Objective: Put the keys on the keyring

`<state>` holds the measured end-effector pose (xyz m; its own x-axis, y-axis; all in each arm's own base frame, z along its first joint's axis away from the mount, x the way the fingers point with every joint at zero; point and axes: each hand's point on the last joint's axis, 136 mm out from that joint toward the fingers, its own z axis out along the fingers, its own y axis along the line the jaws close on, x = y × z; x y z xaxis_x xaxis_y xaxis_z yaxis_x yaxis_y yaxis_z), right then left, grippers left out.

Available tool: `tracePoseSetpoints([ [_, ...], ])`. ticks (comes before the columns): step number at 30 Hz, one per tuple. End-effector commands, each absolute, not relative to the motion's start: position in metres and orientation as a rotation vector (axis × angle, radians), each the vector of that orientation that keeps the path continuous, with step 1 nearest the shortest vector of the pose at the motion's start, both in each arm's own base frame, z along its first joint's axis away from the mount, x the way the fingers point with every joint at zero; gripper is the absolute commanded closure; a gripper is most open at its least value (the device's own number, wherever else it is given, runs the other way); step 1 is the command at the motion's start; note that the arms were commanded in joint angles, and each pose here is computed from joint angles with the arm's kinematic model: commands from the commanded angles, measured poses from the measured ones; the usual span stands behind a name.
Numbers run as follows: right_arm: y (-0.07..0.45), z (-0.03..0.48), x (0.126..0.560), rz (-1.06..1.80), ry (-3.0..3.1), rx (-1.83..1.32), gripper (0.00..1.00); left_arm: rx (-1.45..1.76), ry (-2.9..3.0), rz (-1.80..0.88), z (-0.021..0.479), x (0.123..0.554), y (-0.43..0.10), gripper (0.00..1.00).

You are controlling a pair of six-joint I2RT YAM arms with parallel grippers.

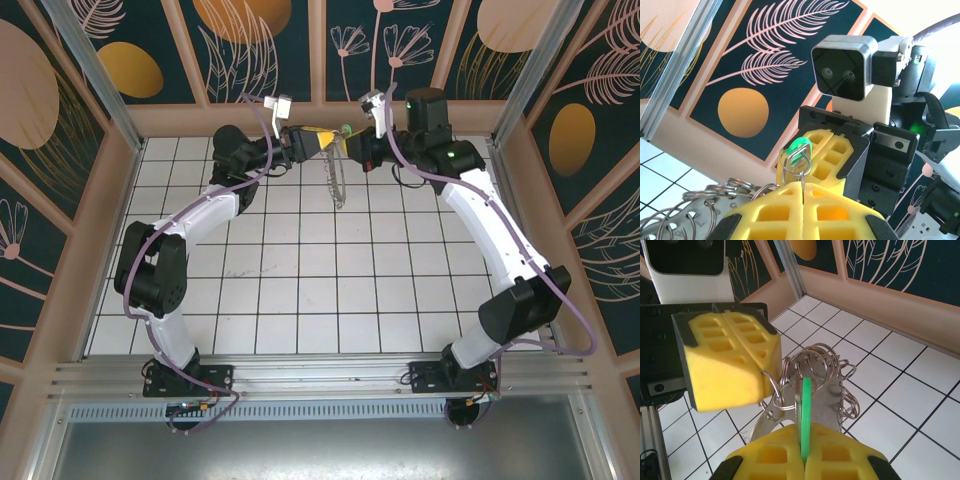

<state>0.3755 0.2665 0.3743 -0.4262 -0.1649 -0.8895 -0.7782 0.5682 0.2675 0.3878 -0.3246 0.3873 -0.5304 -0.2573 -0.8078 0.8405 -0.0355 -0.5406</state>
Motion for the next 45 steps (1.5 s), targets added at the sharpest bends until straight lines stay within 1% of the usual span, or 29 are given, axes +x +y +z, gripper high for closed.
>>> tracePoseSetpoints([
  [1,0.266,0.381,0.383,0.813,1.908,-0.771,1.0,0.697,1.338,-1.665,0.405,0.377,-0.321,1.0],
  [11,0.268,0.385,0.388,0.777,1.91,-0.773,1.0,0.696,1.344,-1.668,0.402,0.378,-0.321,1.0],
  [20,0.242,0.375,0.403,0.558,1.979,-0.681,1.0,0.688,1.352,-1.664,0.399,0.38,-0.321,1.0],
  [35,0.246,0.408,0.413,0.554,1.914,-0.644,1.0,0.67,1.423,-1.667,0.379,0.388,-0.326,1.0],
  [39,0.248,0.403,0.416,0.54,1.936,-0.653,1.0,0.645,1.432,-1.659,0.376,0.391,-0.325,0.88],
  [41,0.247,0.402,0.417,0.53,1.944,-0.656,1.0,0.635,1.43,-1.651,0.375,0.392,-0.324,0.79],
  [43,0.246,0.399,0.419,0.513,1.958,-0.655,1.0,0.622,1.428,-1.643,0.374,0.392,-0.323,0.74],
  [45,0.245,0.395,0.422,0.495,1.975,-0.657,1.0,0.612,1.427,-1.633,0.374,0.393,-0.322,0.68],
])
